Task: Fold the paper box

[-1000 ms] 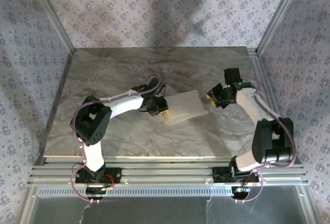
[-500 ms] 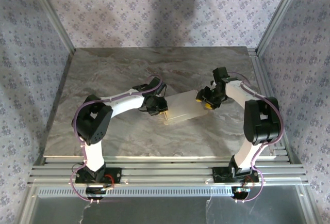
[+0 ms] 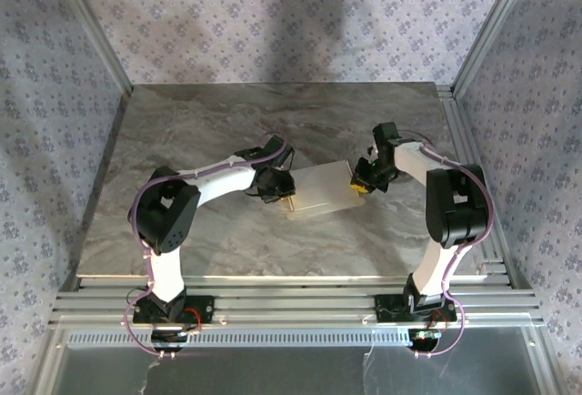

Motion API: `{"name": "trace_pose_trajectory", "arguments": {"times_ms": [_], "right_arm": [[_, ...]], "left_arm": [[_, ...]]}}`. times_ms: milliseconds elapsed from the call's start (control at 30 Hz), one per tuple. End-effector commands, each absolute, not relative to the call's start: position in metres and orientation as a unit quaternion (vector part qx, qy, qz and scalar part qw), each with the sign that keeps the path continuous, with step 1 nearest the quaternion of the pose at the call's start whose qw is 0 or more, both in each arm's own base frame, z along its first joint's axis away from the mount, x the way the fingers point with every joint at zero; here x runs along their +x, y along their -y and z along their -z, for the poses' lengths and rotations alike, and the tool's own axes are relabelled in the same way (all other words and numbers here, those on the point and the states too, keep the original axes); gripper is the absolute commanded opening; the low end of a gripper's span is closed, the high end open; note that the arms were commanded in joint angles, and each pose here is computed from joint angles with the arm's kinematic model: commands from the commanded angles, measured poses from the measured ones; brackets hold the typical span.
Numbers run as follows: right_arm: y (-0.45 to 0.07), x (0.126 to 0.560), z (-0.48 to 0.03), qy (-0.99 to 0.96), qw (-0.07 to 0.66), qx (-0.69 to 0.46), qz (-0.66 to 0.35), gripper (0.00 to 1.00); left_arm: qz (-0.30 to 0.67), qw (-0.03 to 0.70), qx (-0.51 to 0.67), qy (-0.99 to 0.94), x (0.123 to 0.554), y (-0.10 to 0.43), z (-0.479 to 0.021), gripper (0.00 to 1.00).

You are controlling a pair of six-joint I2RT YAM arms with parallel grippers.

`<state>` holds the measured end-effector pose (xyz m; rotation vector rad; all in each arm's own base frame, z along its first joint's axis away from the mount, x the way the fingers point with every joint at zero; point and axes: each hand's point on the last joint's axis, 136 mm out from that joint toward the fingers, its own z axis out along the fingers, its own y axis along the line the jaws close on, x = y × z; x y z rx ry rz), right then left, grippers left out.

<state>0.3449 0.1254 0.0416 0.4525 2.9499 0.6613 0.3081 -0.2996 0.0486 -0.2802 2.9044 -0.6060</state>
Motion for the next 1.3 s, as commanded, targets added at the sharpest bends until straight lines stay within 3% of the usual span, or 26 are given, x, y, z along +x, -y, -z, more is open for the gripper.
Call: {"name": "trace_pose_trajectory", "arguments": {"times_ms": [0,167,267,433,667,933,1267], "right_arm": [[-0.121,0.328,-0.027,-0.971,0.012,0.151,-0.187,0.1],[-0.122,0.324,-0.032,-0.969,0.007,0.156,-0.191,0.08],[-0.123,0.324,-0.042,-0.967,0.016,0.161,-0.196,0.09],[-0.128,0.323,-0.053,-0.964,0.018,0.168,-0.206,0.1],[-0.135,0.323,-0.055,-0.964,0.017,0.163,-0.208,0.11],[-0.135,0.33,-0.06,-0.968,0.022,0.148,-0.204,0.16],[-0.136,0.344,-0.07,-0.969,0.035,0.139,-0.203,0.17]], "left_arm": [[0.186,0.072,-0.087,-0.976,0.305,0.295,-0.044,0.16],[0.19,0.072,-0.083,-0.976,0.305,0.296,-0.045,0.17],[0.183,0.084,-0.091,-0.975,0.305,0.289,-0.057,0.26],[0.203,0.116,-0.105,-0.967,0.309,0.284,-0.09,0.3],[0.209,0.112,-0.121,-0.964,0.316,0.278,-0.084,0.31],[0.2,0.15,-0.115,-0.961,0.366,0.253,-0.097,0.34],[0.196,0.122,0.014,-0.973,0.395,0.287,-0.077,0.28]]}}
